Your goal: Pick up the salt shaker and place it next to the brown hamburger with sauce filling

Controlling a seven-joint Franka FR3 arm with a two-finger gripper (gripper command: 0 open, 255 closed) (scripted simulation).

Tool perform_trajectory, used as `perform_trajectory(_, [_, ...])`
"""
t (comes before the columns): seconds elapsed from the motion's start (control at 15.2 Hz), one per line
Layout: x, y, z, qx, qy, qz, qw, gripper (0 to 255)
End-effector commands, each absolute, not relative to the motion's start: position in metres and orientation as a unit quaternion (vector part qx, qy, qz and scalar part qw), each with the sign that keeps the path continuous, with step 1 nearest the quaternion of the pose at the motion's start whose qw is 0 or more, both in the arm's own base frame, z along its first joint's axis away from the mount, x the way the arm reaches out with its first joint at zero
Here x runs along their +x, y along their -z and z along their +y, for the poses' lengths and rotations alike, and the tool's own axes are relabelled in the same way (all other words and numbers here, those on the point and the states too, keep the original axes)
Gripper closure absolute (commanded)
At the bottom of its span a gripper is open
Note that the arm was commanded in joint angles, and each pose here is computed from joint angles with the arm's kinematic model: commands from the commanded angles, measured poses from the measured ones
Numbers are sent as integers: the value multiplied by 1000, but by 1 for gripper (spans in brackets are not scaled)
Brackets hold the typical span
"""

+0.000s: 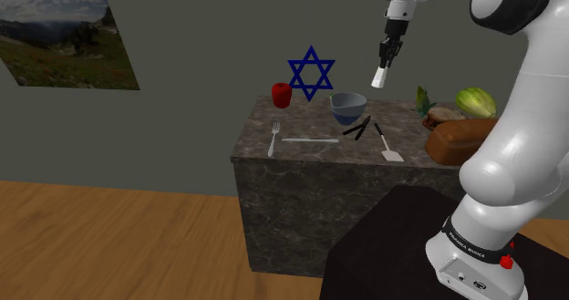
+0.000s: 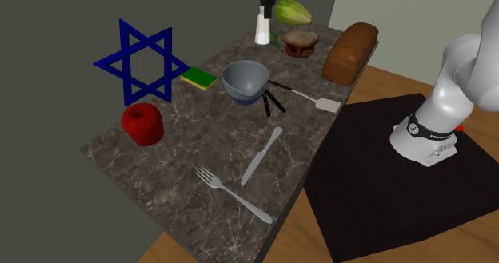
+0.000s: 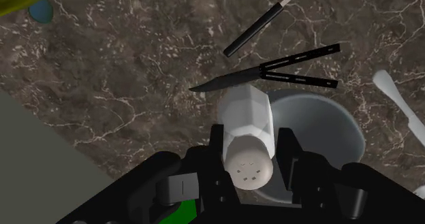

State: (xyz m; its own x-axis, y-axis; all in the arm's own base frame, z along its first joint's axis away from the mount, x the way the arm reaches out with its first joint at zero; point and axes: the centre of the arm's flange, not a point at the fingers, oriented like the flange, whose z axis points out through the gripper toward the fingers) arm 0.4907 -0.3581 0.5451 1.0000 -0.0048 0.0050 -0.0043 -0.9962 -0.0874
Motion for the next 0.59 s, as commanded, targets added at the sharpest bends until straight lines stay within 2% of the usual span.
perform_trajectory(0.0, [476,-546,-381,-999,3,2,44,255])
perform_trajectory(0.53, [427,-546,-474,-999,3,2,44,255])
